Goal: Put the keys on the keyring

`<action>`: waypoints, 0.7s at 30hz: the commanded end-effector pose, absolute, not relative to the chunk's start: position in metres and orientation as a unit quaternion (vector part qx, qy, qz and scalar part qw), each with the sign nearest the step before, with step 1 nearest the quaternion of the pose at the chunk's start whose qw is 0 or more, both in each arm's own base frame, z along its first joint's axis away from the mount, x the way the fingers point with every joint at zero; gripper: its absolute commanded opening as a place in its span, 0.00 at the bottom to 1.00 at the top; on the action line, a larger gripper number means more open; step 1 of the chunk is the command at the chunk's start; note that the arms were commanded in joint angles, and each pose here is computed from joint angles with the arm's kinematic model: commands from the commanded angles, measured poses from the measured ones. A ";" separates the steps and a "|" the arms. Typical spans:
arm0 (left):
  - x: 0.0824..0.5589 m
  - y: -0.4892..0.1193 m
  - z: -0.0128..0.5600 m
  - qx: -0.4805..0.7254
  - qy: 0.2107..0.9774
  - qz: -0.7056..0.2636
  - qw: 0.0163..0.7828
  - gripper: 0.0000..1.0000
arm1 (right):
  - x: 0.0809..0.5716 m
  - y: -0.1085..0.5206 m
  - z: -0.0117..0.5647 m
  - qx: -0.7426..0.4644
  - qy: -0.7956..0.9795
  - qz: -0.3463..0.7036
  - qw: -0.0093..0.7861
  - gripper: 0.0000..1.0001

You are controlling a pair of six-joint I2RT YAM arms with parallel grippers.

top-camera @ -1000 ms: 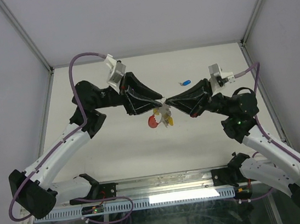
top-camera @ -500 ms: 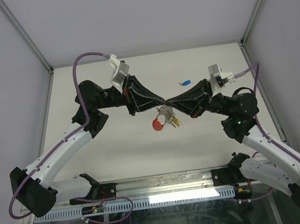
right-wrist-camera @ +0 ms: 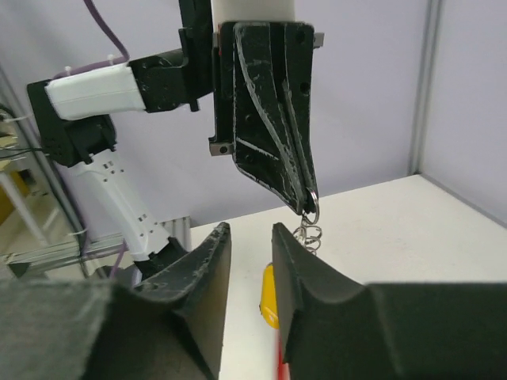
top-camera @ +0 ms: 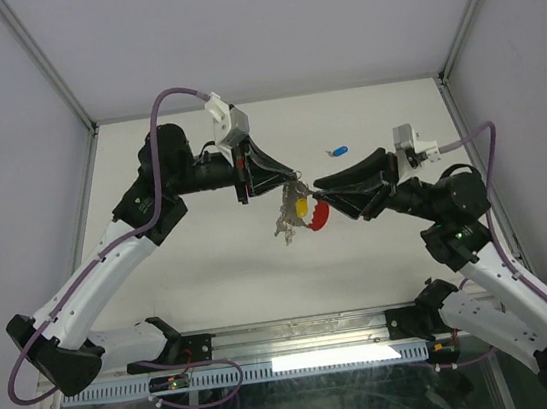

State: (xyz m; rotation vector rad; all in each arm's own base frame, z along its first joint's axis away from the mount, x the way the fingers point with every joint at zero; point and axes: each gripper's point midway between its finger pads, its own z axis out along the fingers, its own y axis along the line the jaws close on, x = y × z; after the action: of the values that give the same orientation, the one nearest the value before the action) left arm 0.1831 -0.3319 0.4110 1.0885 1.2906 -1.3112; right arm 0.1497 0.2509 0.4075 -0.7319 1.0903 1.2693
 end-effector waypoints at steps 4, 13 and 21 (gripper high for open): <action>0.219 -0.316 0.364 0.446 0.636 -0.406 0.481 0.00 | 0.162 0.222 0.410 -0.284 0.504 0.462 0.672 0.37; 0.256 -0.317 0.276 0.426 0.780 -0.233 0.395 0.00 | 0.174 0.216 0.382 -0.265 0.547 0.436 0.664 0.43; 0.270 -0.310 0.249 0.423 0.820 -0.107 0.371 0.00 | 0.182 0.217 0.355 -0.256 0.576 0.427 0.648 0.44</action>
State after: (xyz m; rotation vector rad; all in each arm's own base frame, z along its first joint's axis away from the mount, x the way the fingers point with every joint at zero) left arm 0.2537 -0.3285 0.2159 1.1629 2.1411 -0.4404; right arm 0.1762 0.2208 0.3587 -0.6056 1.3050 1.0073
